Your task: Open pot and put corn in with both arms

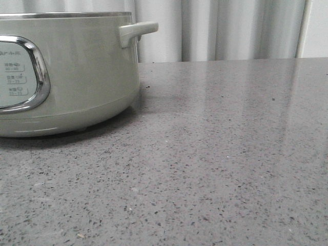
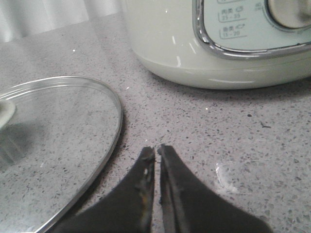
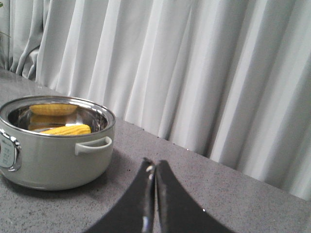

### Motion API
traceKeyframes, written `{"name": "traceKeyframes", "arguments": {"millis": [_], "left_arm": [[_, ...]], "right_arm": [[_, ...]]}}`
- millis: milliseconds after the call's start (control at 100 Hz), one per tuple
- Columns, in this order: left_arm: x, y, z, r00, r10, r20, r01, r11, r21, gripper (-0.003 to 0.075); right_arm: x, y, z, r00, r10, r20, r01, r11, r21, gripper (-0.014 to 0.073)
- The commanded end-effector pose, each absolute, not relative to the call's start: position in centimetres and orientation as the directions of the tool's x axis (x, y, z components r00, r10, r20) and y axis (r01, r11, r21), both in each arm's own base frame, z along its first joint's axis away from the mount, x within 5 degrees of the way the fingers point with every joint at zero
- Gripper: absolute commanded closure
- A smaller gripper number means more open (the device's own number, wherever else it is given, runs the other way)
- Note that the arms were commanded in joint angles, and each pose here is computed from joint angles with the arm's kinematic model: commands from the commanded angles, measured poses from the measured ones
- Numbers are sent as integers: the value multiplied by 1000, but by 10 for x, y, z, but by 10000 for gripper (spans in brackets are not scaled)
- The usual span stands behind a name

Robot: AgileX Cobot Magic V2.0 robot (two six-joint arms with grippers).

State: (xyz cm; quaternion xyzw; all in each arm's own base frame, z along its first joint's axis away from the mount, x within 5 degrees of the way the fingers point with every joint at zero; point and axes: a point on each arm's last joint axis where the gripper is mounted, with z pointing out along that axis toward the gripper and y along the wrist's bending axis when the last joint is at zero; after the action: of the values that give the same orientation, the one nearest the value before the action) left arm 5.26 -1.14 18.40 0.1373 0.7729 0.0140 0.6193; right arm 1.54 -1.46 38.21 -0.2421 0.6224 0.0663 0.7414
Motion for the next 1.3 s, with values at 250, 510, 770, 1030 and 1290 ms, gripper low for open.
{"name": "traceKeyframes", "arguments": {"millis": [250,510,770,1030,1290], "left_arm": [[52,-11,186,-139,203,-969,181,968,176,741],[52,-11,186,-139,203,-969,181,968,176,741],[52,-11,186,-139,203,-969,181,968,176,741],[52,-11,186,-139,203,-969,181,968,176,741],[52,-11,186,-139,203,-969,181,968,176,741]], "right_arm": [[28,-5,324,142,-278,-950,-221,927,-304,650],[57,6,244,162,-73,-984,-89,992,-88,654],[62,2,200,5,-86,-996,-29,996,-86,654],[55,-2,177,-230,-87,-969,-8,996,-87,654],[53,-2,178,-205,-84,-975,-5,996,-85,654]]}}
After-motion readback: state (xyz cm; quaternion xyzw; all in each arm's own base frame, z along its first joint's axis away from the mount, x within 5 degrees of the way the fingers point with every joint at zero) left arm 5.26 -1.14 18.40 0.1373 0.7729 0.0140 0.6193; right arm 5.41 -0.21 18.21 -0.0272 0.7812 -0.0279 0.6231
